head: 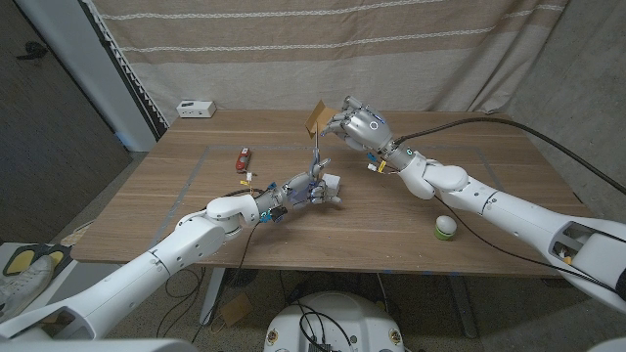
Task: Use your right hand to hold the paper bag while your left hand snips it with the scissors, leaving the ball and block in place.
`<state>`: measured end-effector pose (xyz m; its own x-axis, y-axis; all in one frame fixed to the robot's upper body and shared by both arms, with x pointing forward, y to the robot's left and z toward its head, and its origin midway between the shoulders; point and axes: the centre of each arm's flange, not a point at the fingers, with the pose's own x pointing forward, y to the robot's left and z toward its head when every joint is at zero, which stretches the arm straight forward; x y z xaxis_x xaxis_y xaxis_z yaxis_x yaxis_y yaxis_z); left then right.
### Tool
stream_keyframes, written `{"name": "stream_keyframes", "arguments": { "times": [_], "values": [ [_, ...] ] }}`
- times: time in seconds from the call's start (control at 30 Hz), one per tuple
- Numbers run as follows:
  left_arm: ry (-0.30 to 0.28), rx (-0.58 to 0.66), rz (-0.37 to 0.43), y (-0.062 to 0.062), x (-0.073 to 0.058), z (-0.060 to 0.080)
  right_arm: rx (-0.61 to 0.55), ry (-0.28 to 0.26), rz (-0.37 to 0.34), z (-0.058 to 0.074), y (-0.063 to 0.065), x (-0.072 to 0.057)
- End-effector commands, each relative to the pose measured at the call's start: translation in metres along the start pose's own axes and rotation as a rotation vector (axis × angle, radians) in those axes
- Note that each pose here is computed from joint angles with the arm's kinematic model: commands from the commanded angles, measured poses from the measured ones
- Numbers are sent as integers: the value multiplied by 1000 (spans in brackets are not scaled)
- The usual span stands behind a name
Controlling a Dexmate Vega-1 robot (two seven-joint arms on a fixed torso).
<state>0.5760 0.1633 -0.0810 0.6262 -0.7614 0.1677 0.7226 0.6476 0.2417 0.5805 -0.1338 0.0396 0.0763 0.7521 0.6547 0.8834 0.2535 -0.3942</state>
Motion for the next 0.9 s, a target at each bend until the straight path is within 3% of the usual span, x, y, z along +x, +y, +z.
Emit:
{"name": "stream_keyframes", "arguments": {
  "times": [0.03, 0.23, 0.9],
  "values": [
    [4, -1, -22, -1, 0, -1, -6, 7, 30, -1, 1, 0],
    [-3, 27, -30, -2, -1, 2, 8, -13, 46, 0, 1, 2],
    [1, 59, -71, -6, -5, 2, -16, 22, 79, -2, 0, 8]
  ]
}}
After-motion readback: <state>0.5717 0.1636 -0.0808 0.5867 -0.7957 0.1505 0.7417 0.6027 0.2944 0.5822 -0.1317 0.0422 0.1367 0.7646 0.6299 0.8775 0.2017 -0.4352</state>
